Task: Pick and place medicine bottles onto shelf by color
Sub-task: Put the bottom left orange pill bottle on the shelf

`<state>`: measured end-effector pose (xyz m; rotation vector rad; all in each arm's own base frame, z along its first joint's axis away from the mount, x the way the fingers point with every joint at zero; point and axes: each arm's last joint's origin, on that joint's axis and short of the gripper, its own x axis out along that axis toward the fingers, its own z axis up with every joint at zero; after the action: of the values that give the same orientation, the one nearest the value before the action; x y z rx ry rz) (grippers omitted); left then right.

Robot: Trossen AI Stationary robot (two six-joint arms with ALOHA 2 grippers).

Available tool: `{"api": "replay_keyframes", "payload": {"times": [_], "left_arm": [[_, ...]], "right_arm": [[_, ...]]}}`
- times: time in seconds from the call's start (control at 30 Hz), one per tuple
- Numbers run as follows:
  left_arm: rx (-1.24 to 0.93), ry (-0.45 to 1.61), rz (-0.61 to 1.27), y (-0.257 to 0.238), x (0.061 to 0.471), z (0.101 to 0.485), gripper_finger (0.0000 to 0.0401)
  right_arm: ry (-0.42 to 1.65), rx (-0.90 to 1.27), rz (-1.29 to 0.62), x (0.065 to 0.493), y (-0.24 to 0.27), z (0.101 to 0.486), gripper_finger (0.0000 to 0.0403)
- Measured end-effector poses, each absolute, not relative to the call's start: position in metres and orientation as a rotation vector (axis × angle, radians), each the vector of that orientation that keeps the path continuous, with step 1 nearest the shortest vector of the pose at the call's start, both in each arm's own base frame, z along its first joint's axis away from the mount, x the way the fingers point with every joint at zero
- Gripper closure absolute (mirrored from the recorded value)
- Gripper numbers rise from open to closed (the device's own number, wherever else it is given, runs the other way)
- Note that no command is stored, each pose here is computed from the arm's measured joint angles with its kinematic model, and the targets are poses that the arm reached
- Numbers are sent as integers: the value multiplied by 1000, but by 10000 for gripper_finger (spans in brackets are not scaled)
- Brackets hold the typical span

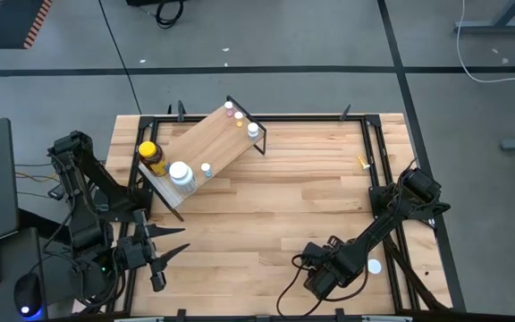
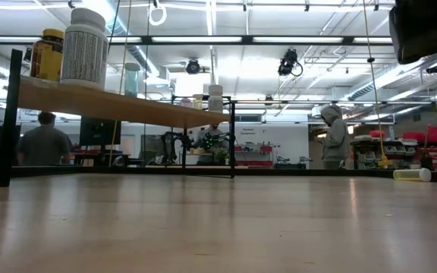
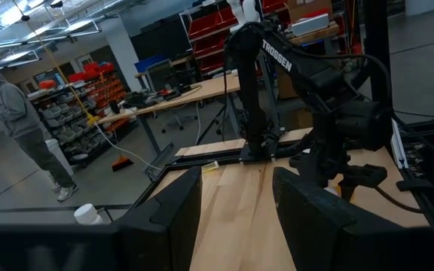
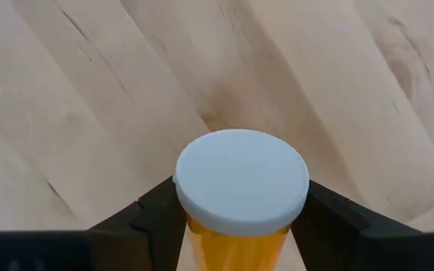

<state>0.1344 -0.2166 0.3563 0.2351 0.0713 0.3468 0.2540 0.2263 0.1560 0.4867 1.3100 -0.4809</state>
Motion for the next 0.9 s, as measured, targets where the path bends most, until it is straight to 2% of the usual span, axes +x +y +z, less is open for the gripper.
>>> {"api": "replay_keyframes", "payload": {"times": [0.3,0.57,0.9], "left_arm": [[235,71,347,-217,134,356,229],[234,71,347,-217,134,356,229],[235,71,347,-216,134,356,229]], "right_arm": [[1255,461,-476,259,224,157,192],[1108,400,-430,281,212,160,192],[630,90,-497,327,173,195,192]]}}
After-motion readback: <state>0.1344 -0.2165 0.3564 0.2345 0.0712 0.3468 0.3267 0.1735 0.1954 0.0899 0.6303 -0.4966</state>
